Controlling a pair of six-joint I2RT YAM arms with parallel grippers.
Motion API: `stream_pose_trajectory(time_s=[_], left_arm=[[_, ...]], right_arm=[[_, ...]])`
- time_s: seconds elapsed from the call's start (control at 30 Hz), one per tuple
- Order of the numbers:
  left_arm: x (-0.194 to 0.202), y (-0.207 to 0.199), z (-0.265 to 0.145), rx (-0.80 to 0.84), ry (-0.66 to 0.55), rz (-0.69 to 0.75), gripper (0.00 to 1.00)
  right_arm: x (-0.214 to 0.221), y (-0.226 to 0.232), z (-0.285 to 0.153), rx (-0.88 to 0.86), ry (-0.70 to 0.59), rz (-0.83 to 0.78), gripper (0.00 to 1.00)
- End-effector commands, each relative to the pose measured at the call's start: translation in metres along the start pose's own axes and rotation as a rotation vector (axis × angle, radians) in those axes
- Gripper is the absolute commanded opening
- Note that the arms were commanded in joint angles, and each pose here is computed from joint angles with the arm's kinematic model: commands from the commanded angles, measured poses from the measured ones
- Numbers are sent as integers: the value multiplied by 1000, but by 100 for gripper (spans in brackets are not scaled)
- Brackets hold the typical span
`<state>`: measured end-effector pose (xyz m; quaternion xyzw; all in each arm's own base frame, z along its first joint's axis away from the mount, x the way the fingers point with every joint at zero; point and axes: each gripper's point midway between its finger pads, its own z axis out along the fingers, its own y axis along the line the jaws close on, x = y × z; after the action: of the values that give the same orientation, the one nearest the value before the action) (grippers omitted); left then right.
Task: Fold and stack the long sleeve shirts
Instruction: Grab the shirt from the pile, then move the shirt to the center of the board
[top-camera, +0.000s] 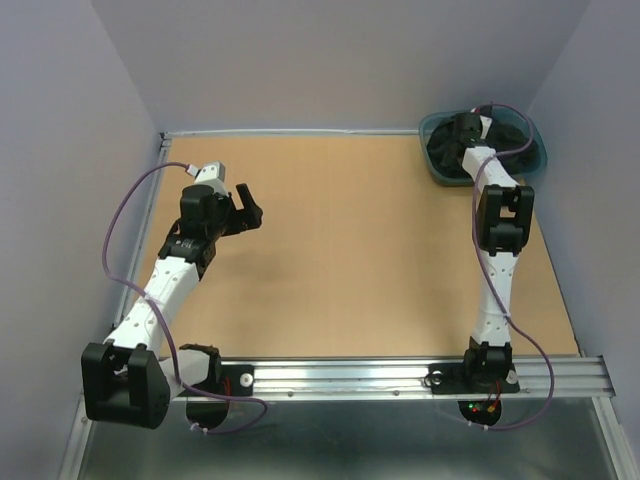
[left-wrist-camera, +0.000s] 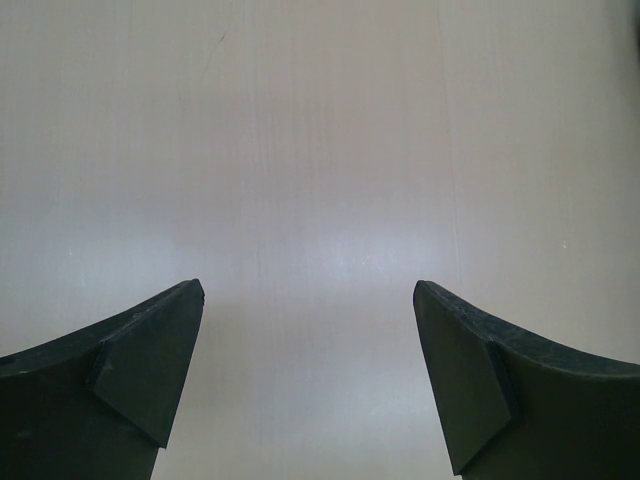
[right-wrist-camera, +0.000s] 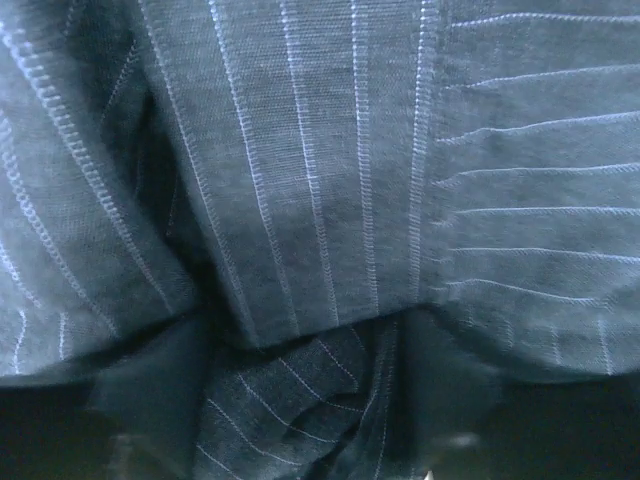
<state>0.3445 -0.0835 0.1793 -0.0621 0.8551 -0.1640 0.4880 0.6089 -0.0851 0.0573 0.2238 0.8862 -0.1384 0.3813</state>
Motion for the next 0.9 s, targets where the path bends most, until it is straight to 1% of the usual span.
stream_pose_trajectory(time_s=[0.0, 0.07, 0.1, 0.17, 0.2, 0.27, 0.3, 0.4, 0.43, 0.5, 0.53, 0.57, 0.6, 0.63, 0.67, 0.77, 0.8, 0.83, 0.87], left_arm=[[-6, -1, 2, 11, -29, 19, 99], [-5, 0, 3, 7, -27, 18, 99], [-6, -1, 3, 8, -30, 17, 99], [-6, 0, 3, 5, -30, 17, 99], [-6, 0, 2, 5, -31, 19, 99], [-7, -1, 1, 9, -36, 15, 99], [-7, -1, 1, 10, -35, 13, 99], [-8, -2, -2, 13, -43, 11, 99], [-15, -5, -3, 23, -72, 15, 99], [-17, -5, -4, 25, -81, 12, 99], [-18, -6, -6, 26, -87, 11, 99], [-21, -7, -8, 29, -97, 12, 99], [-22, -8, -9, 33, -102, 13, 99], [-22, -8, -10, 33, -107, 9, 99], [-24, -9, -13, 38, -117, 11, 99], [-29, -12, -19, 50, -142, 6, 99], [-29, -13, -20, 55, -146, 3, 99], [-30, -14, -21, 60, -151, 0, 99], [-32, -15, -23, 65, -162, 1, 99]], right_arm=[[-49, -7, -10, 22, -136, 37, 39], [-62, -13, -18, 44, -174, 38, 14], [-78, -16, -31, 46, -210, 50, 1], [-104, -23, -51, 58, -277, 58, 1], [-128, -27, -73, 51, -337, 69, 1], [-153, -31, -97, 42, -400, 87, 0], [-179, -36, -129, 23, -472, 118, 1], [-214, -40, -178, -11, -590, 164, 1], [-229, -46, -210, -30, -645, 179, 1], [-244, -41, -245, -86, -716, 185, 1], [-257, -41, -270, -115, -774, 187, 1], [-267, -46, -304, -150, -830, 195, 1], [-271, -33, -330, -216, -870, 177, 0], [-278, -31, -353, -247, -916, 164, 1], [-284, -22, -395, -317, -975, 153, 0], [-286, -9, -460, -415, -1065, 103, 1], [-280, 7, -497, -538, -1101, 71, 1], [-274, 13, -516, -618, -1109, 75, 1], [-261, 33, -537, -760, -1103, 43, 1]])
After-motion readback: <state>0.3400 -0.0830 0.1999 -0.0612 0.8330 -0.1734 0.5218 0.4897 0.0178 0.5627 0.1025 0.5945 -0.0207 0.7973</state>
